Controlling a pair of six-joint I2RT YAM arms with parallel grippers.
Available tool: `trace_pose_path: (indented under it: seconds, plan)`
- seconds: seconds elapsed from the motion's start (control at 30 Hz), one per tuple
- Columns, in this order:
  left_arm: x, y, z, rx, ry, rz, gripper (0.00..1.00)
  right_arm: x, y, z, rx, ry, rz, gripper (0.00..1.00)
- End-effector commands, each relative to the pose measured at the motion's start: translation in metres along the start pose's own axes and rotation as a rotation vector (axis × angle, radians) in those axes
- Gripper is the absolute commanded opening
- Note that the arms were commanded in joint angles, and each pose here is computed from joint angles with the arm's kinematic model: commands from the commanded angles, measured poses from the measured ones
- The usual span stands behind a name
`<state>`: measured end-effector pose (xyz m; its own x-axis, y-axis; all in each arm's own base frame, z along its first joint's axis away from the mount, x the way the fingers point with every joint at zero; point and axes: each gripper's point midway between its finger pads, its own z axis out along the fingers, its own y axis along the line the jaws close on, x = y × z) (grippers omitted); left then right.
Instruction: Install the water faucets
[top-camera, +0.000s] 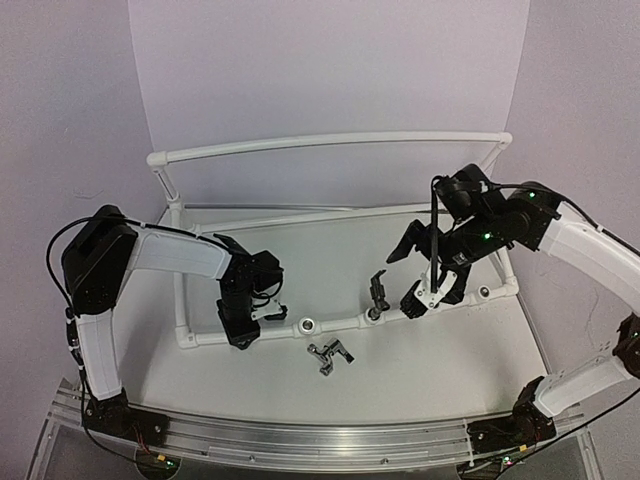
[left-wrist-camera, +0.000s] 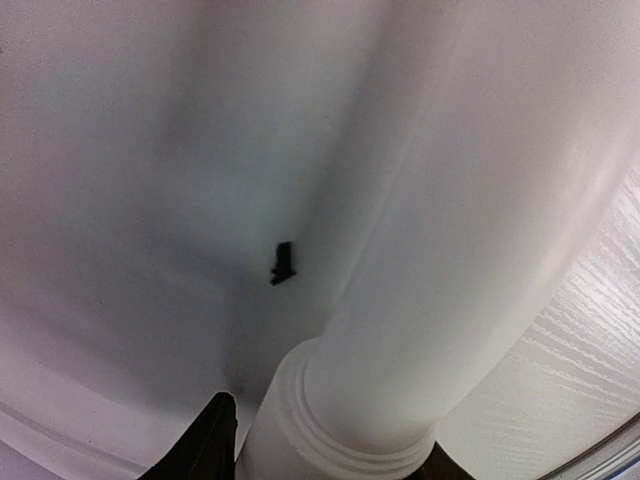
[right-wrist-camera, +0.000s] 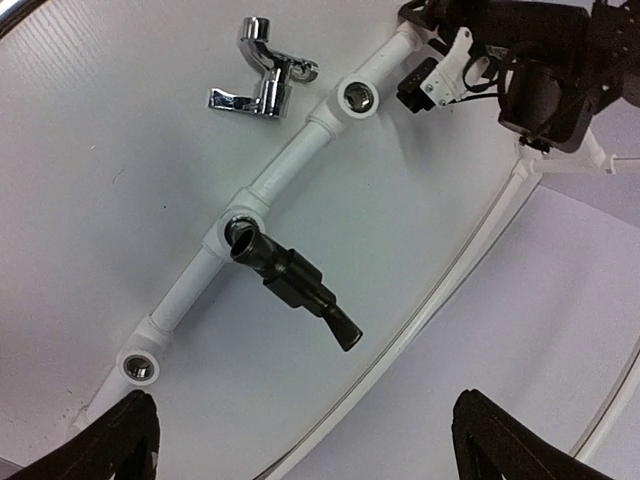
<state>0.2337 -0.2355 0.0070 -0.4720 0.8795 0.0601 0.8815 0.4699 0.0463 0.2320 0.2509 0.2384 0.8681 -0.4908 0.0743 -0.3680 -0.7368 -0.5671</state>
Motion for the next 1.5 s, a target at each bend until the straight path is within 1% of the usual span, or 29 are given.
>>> trace_pose_path:
  seconds: [0.0, 0.17, 0.33, 0.57, 0.77, 0.93, 1.33, 1.47]
  plan:
    - [0.023, 0.023, 0.010, -0.024, 0.077, -0.120, 0.38, -0.001, 0.003, 0.021, -0.062, 0.006, -0.273, 0.96]
    - [0.016, 0.025, 0.005, -0.027, 0.048, -0.126, 0.38, -0.002, 0.003, 0.043, -0.120, 0.000, -0.423, 0.95]
    - [0.012, 0.025, 0.004, -0.021, 0.036, -0.137, 0.38, -0.007, 0.004, 0.062, -0.136, 0.014, -0.506, 0.93]
    - [0.006, 0.025, 0.003, -0.016, 0.018, -0.139, 0.36, 0.006, 0.006, 0.083, -0.185, 0.070, -0.575, 0.86]
    - [0.000, 0.025, -0.001, -0.012, -0.003, -0.142, 0.35, 0.013, 0.010, 0.095, -0.197, 0.111, -0.631, 0.87]
    - [-0.002, 0.026, -0.002, -0.013, -0.007, -0.144, 0.35, 0.009, 0.012, 0.103, -0.210, 0.122, -0.650, 0.85]
    - [-0.005, 0.026, -0.002, -0.010, -0.014, -0.150, 0.33, 0.005, 0.019, 0.122, -0.245, 0.119, -0.652, 0.70]
    - [-0.006, 0.026, -0.002, -0.008, -0.013, -0.152, 0.33, 0.004, 0.019, 0.126, -0.249, 0.121, -0.655, 0.67]
